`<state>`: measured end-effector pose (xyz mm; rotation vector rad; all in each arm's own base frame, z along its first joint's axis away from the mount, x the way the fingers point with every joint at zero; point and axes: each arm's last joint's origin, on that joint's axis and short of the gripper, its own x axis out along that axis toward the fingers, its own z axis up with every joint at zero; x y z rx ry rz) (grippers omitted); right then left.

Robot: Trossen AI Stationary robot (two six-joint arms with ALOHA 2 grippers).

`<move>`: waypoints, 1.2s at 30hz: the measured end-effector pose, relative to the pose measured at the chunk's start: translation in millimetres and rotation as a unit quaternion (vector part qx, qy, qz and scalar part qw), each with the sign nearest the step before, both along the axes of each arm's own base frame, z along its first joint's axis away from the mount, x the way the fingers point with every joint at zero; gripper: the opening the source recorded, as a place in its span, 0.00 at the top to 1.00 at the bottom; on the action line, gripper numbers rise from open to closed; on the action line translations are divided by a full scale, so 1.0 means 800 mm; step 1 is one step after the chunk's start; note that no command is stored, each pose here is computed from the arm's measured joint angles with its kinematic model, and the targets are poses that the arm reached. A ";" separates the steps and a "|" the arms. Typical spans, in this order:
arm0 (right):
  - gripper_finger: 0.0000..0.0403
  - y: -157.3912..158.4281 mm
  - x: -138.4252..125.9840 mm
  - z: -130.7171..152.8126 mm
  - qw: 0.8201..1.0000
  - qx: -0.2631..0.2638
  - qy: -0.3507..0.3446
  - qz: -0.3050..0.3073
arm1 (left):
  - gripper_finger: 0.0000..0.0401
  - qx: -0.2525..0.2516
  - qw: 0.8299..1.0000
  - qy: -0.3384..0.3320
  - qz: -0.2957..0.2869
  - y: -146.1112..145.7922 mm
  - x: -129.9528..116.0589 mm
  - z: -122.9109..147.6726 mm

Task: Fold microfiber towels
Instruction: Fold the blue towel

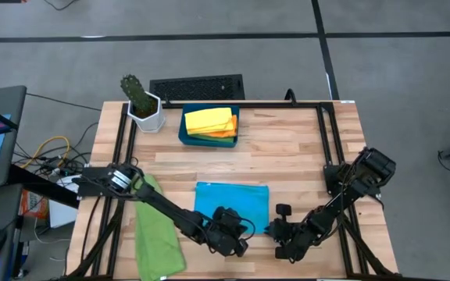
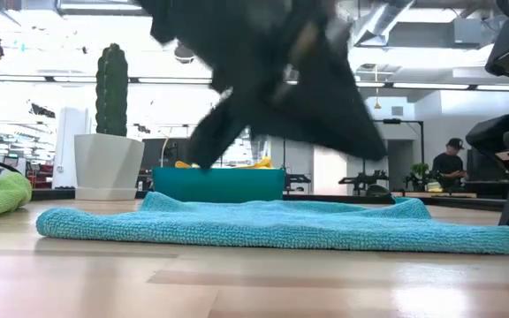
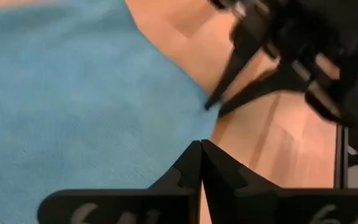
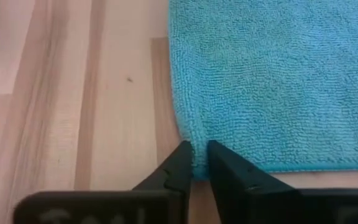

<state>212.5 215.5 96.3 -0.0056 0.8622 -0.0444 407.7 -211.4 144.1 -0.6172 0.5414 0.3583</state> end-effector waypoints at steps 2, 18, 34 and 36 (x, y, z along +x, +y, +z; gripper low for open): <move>0.85 0.000 0.000 0.000 1.000 0.000 0.000 0.000 | 1.00 0.011 1.000 0.001 0.009 -0.001 -0.005 0.007; 0.91 0.001 0.007 0.003 1.000 0.014 -0.002 -0.002 | 1.00 -0.005 0.997 0.058 0.044 -0.014 -0.018 -0.045; 0.93 0.007 0.071 0.067 0.996 -0.050 -0.030 0.061 | 1.00 -0.009 0.997 0.074 0.024 -0.015 -0.019 -0.045; 0.94 0.002 0.080 0.071 0.996 -0.057 -0.036 0.065 | 1.00 -0.013 0.997 0.078 0.017 -0.016 -0.019 -0.045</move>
